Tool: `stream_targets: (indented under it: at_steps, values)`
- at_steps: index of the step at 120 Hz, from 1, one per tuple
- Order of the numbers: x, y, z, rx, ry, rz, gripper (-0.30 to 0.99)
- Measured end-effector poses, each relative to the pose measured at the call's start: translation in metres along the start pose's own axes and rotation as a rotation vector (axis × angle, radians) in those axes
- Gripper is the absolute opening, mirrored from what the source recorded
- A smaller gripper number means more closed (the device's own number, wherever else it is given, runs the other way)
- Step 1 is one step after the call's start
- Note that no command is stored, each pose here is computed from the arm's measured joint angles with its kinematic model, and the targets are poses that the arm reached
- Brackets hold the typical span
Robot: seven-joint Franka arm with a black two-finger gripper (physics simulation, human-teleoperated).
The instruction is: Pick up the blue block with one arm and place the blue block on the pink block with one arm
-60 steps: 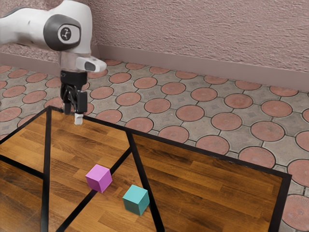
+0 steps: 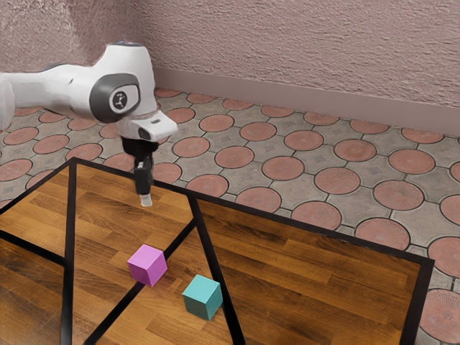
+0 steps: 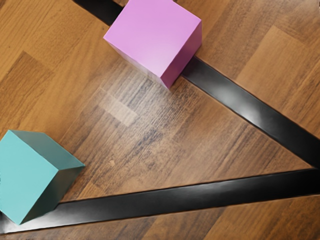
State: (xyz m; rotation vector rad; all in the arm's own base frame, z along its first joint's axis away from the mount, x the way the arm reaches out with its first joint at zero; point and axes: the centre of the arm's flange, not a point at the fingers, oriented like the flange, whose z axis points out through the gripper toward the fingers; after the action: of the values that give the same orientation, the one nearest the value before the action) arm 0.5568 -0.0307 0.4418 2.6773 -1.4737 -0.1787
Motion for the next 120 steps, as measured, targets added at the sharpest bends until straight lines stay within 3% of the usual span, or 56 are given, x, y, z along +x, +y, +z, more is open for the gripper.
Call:
stream_targets:
  at_steps: [20,38,79,100,120]
  values:
    - [0.068,0.036,0.020,0.036,0.005,0.271,0.69]
    - [0.063,0.022,0.035,0.029,0.009,0.340,0.69]
    - [0.084,0.032,0.110,-0.019,0.024,0.498,0.69]
    - [0.091,0.046,0.098,0.044,0.069,0.548,0.69]
    - [0.077,0.069,0.109,0.032,0.069,0.570,0.69]
